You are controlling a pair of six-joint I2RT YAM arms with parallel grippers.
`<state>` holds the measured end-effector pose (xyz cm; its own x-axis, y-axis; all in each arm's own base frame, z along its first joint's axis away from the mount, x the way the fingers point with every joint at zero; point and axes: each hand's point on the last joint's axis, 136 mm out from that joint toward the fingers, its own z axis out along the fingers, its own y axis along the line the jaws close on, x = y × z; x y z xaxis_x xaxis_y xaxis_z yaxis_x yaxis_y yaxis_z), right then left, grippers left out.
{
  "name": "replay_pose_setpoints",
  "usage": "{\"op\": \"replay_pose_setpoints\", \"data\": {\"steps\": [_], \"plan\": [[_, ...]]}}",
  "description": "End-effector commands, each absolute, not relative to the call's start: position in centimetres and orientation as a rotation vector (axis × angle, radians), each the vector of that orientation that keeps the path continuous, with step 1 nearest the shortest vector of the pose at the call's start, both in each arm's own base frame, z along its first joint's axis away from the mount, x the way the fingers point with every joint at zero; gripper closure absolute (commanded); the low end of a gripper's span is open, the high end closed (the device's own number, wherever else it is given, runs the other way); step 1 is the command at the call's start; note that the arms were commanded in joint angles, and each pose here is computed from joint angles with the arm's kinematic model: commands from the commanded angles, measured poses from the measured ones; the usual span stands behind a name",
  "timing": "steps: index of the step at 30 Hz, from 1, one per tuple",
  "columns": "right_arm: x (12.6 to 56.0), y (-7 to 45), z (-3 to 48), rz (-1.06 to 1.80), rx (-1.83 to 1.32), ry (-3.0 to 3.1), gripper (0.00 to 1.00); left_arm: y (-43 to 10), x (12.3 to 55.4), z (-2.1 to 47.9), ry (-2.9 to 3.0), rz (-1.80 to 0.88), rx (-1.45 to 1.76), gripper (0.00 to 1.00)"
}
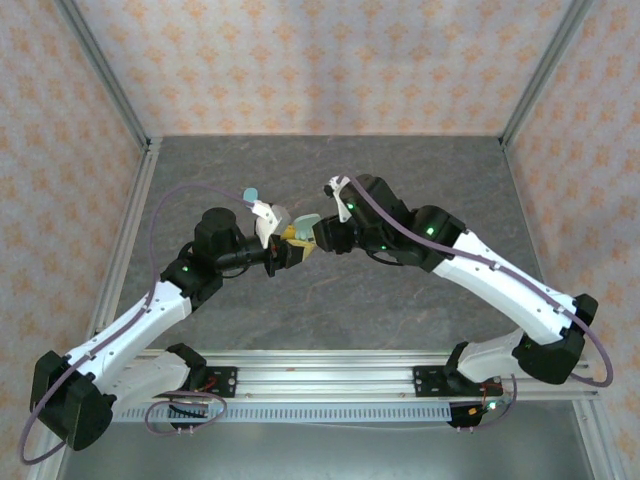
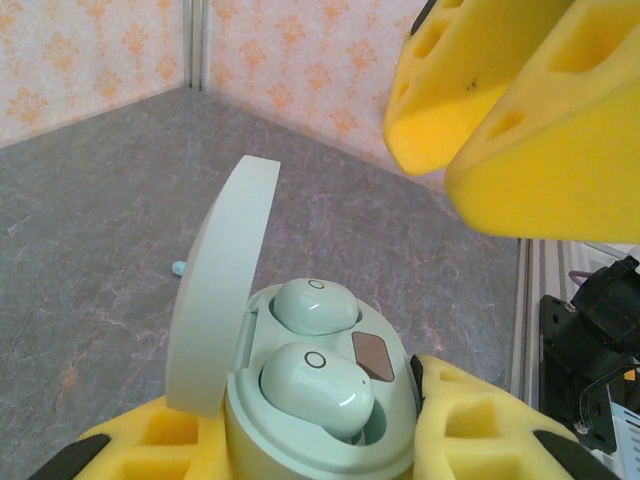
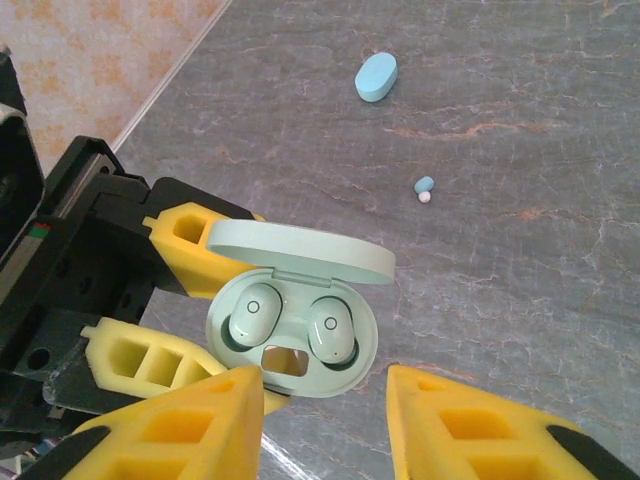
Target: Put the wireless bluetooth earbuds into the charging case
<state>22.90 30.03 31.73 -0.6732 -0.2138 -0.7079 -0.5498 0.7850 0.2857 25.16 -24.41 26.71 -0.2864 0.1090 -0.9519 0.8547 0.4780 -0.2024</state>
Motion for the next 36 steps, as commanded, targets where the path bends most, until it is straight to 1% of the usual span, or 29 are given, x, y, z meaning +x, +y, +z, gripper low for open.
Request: {"op": "replay_pose_setpoints", "data": {"steps": [1,6,11,18,26,33,35,36], "plan": [[23.3,29.9,31.4,0.686,-0.496,2.313,0.64,-24.5,25.0,29.4,1.628,-0.919,0.819,0.91],[23.4,30.5,30.4,0.811,-0.453,2.367,0.68,-24.6,24.8,29.5,1.624,-0.929,0.823,0.91],[23.5,30.7,29.6,0.853,-0.436,2.390,0.73,-24.6,24.7,29.7,1.613,-0.937,0.823,0.91],[23.6,31.2,28.9,0.872,-0.441,2.415,0.75,-24.7,24.6,29.9,1.600,-0.947,0.827,0.91],[23.8,30.7,29.6,0.855,-0.431,2.396,0.76,-24.6,24.5,29.8,1.602,-0.943,0.827,0.91],[24.0,28.0,32.7,0.814,-0.386,2.325,0.76,-24.6,24.5,30.0,1.589,-0.943,0.830,0.91],[24.3,27.3,33.5,0.814,-0.346,2.301,0.74,-24.7,24.4,30.3,1.575,-0.947,0.833,0.91],[24.5,27.0,33.9,0.822,-0.318,2.289,0.70,-24.7,24.4,30.5,1.566,-0.950,0.832,0.91]]}}
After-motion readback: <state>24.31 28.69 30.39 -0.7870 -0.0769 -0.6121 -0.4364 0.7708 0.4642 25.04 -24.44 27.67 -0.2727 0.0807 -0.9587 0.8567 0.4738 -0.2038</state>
